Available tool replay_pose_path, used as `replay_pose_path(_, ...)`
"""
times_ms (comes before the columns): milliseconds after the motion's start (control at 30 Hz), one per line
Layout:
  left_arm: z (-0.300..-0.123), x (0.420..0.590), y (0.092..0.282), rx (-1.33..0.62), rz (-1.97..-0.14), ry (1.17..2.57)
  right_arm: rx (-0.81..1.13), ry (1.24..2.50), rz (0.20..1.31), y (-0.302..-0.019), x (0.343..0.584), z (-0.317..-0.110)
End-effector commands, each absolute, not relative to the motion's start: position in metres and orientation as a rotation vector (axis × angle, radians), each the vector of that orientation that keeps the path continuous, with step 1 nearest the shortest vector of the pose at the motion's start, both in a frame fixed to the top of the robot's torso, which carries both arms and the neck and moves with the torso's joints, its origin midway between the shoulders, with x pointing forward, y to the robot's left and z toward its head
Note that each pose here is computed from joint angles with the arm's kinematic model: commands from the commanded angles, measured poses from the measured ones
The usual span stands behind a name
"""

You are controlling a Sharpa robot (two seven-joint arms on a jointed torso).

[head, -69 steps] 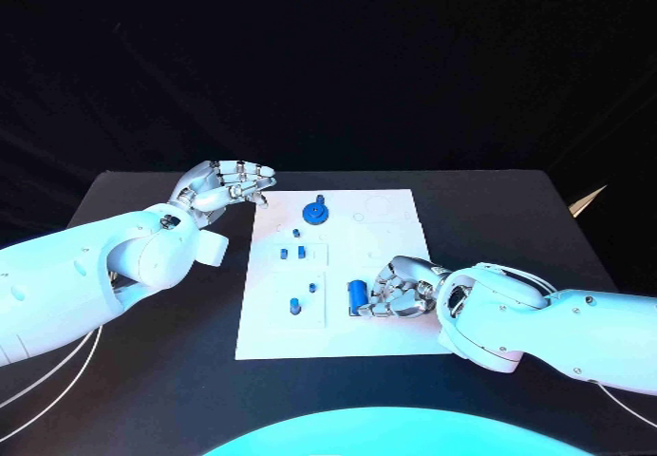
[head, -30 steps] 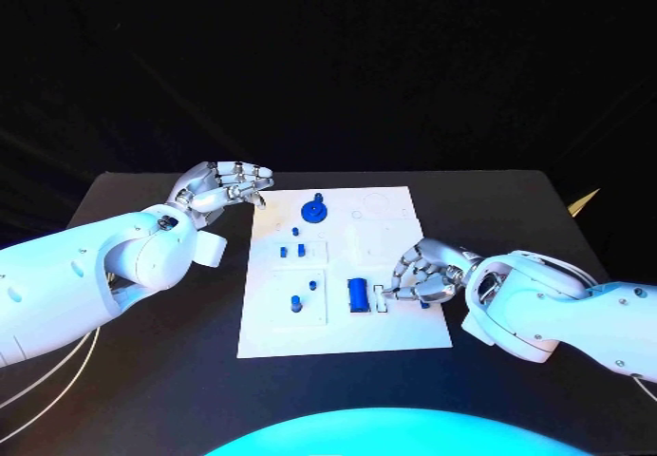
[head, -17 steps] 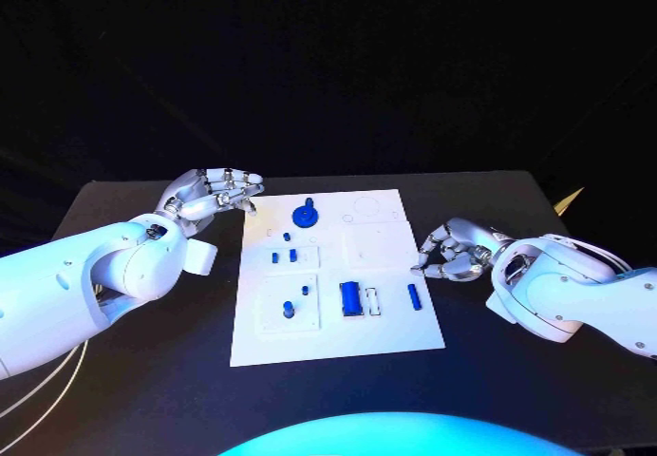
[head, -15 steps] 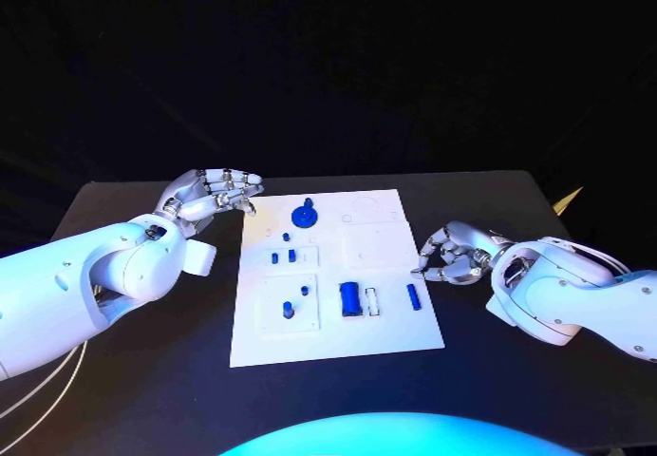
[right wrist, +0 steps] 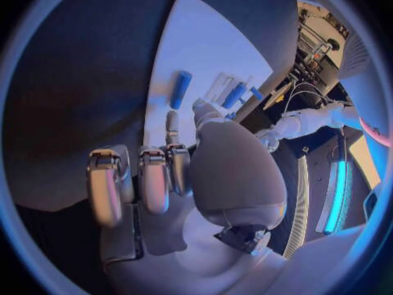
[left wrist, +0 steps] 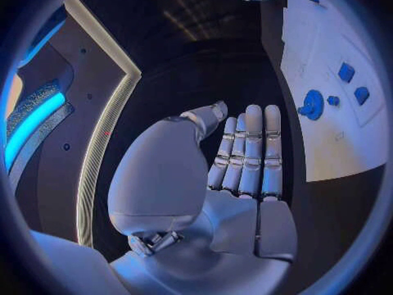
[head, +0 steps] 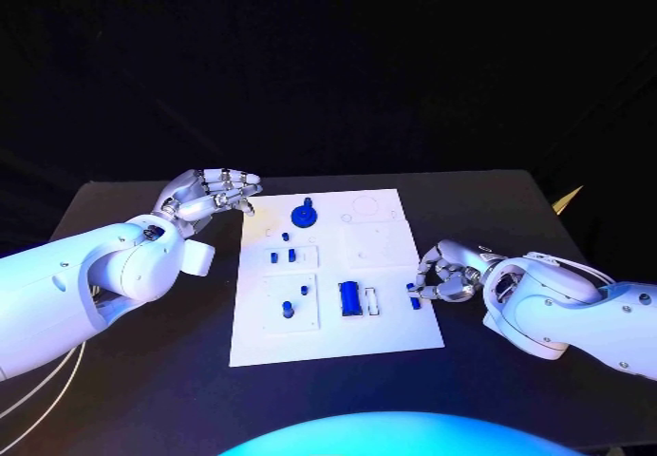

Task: Assemble the parts on the task board

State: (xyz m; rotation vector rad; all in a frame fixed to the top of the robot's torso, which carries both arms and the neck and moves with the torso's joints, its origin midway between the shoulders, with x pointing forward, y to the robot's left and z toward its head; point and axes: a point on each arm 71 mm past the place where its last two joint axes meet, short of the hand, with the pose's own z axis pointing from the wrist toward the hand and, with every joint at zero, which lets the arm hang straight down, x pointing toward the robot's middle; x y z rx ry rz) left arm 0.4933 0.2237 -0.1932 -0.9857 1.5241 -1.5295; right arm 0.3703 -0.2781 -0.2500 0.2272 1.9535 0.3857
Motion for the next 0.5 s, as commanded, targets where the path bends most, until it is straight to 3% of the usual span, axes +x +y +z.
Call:
replay_pose_path(33, -0.192, 0.492, 0.222, -0.978, -1.555, 1.524, 0.184, 1.973, 0.339, -0.277, 0.37, -0.254)
replay_pose_path(500, -0.192, 0.492, 0.222, -0.979, -1.554, 1.526, 0.13, 2.02, 0.303, -0.27, 0.369, -0.265)
